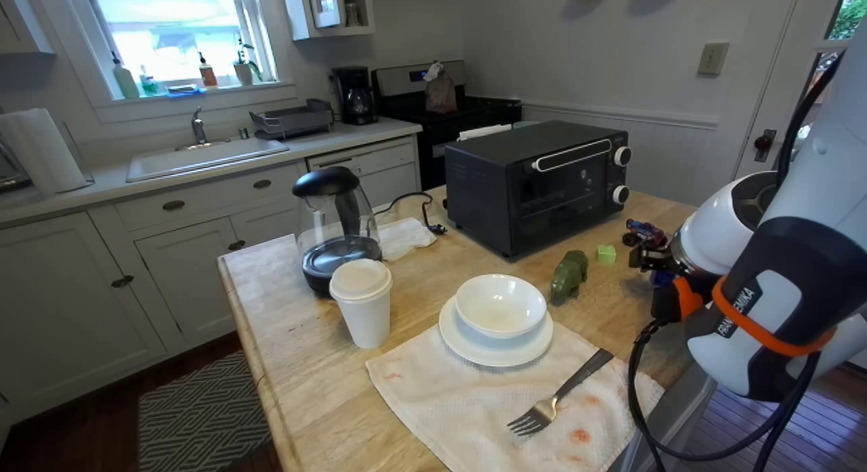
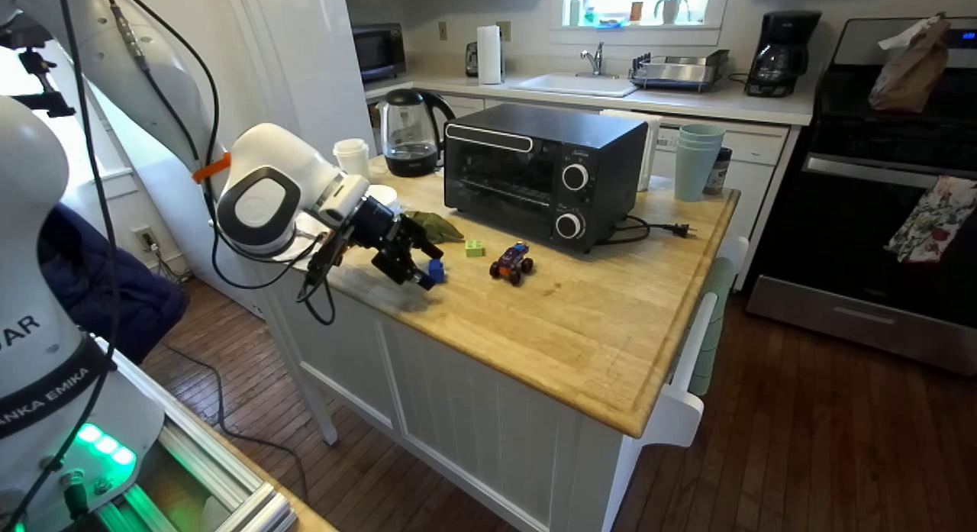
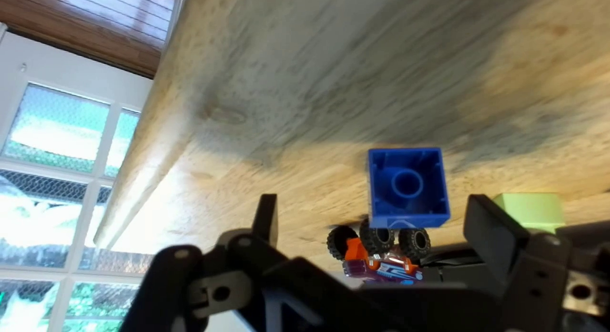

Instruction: Twist the block on the table

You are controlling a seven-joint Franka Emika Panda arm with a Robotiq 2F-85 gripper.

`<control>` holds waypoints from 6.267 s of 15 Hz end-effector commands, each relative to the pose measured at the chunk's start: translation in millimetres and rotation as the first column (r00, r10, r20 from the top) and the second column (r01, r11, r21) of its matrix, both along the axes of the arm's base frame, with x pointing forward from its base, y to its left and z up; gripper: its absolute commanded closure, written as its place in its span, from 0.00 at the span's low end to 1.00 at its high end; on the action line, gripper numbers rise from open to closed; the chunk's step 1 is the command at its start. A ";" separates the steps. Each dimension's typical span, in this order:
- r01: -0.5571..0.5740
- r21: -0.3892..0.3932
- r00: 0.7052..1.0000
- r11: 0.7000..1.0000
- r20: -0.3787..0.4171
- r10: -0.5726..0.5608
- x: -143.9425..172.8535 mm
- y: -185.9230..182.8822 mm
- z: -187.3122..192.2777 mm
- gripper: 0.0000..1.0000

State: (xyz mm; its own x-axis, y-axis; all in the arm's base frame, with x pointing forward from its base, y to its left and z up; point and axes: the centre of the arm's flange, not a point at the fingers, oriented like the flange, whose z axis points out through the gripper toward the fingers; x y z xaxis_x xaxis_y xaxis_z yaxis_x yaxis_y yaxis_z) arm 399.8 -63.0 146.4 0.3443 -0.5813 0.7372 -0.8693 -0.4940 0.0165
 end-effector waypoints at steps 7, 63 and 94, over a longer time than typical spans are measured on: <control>-0.063 0.129 0.993 0.990 -0.089 0.075 9.3 -25.0 42.7 0.00; 0.032 0.678 0.884 0.735 -0.362 0.296 78.6 -134.9 55.9 0.01; 0.076 0.593 0.881 0.801 -0.417 0.225 67.3 -64.6 48.7 0.89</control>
